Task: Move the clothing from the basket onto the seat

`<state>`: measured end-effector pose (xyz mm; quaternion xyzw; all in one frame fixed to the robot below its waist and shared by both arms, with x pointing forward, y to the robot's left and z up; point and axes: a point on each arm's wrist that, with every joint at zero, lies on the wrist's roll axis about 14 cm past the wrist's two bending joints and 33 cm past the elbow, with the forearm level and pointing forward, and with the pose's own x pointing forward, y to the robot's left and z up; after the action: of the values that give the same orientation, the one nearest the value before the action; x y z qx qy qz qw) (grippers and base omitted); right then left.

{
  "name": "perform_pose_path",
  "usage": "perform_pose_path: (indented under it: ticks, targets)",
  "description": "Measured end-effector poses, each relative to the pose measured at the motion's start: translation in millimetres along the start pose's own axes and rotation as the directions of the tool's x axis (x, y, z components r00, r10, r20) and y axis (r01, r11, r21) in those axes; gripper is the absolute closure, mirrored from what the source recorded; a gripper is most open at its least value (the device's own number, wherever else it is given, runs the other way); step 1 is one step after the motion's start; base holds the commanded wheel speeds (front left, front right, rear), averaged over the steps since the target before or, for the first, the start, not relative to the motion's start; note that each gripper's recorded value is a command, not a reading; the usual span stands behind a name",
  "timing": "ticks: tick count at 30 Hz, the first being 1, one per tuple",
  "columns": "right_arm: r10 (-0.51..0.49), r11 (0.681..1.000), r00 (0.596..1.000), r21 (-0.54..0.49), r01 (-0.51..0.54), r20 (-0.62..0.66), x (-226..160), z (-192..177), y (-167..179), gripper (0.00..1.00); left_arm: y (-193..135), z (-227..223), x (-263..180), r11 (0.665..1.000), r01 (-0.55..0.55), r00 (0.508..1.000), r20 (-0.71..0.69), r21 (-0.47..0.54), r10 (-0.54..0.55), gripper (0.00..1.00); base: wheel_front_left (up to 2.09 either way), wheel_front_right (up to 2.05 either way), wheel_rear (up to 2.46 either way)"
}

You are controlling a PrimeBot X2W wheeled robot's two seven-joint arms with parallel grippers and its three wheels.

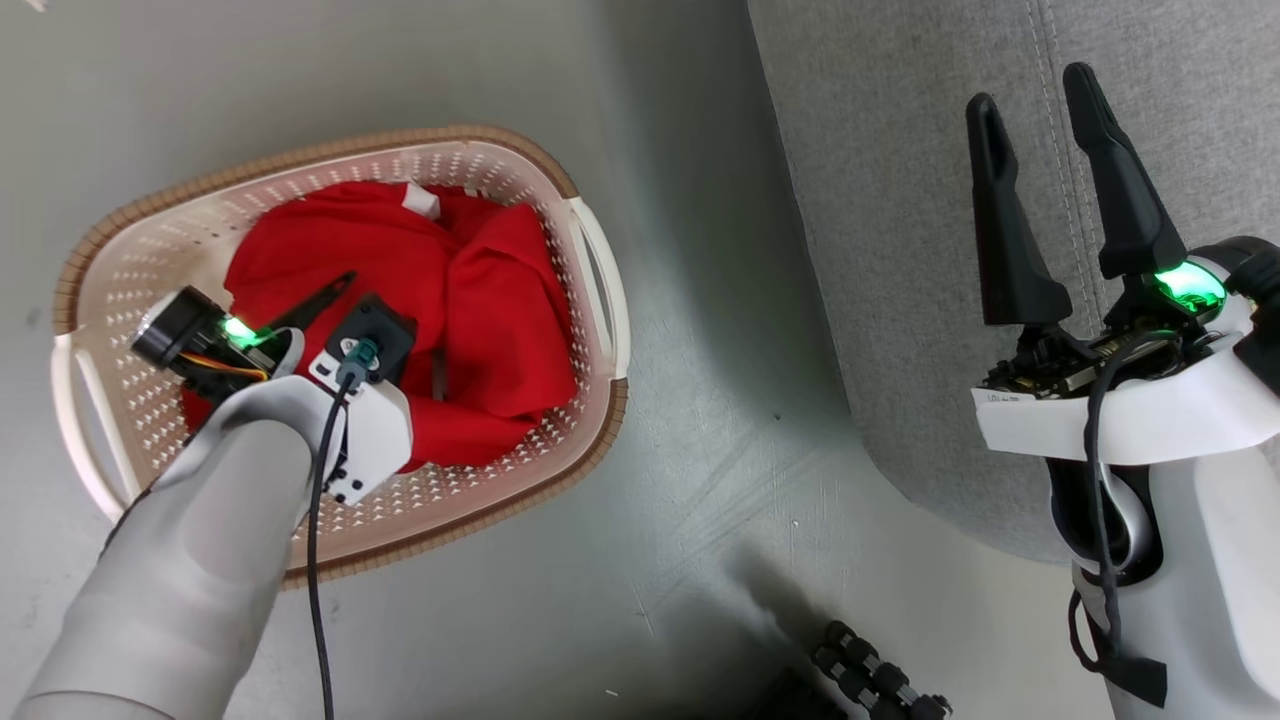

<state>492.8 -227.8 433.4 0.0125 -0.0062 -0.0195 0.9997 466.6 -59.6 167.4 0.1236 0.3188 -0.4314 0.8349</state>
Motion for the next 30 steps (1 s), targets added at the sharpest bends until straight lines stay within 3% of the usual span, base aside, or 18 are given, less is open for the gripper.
perform_pose_path:
  ticks: [11, 12, 14, 30]
  targets:
    - [0.005, 1.0, 1.0, 0.012, -0.005, -0.002, 14.0, -10.3, -1.9, 0.0, 8.0, -32.0, 19.0, 0.999, -0.009, 0.996, -0.087, 0.05, 0.014, 0.0, 0.0, 0.0, 0.0]
    - [0.008, 1.0, 1.0, 0.015, -0.008, 0.001, 15.8, -10.4, -1.2, 0.0, 6.4, -32.7, 20.7, 0.998, -0.003, 0.996, -0.089, 0.056, 0.008, 0.51, 0.0, 0.0, 0.0]
    - [0.012, 1.0, 1.0, 0.017, -0.012, 0.003, 18.1, -10.8, -0.5, 0.0, 4.2, -30.7, 24.6, 0.997, 0.006, 0.996, -0.084, 0.07, 0.0, 0.98, 0.0, 0.0, 0.0]
    - [-0.008, 0.999, 1.0, 0.038, 0.007, 0.01, 19.7, -7.4, -6.4, 0.0, -6.2, -4.1, 22.9, 0.998, 0.015, 1.0, -0.009, 0.057, -0.015, 1.0, 0.0, 0.0, 0.0]
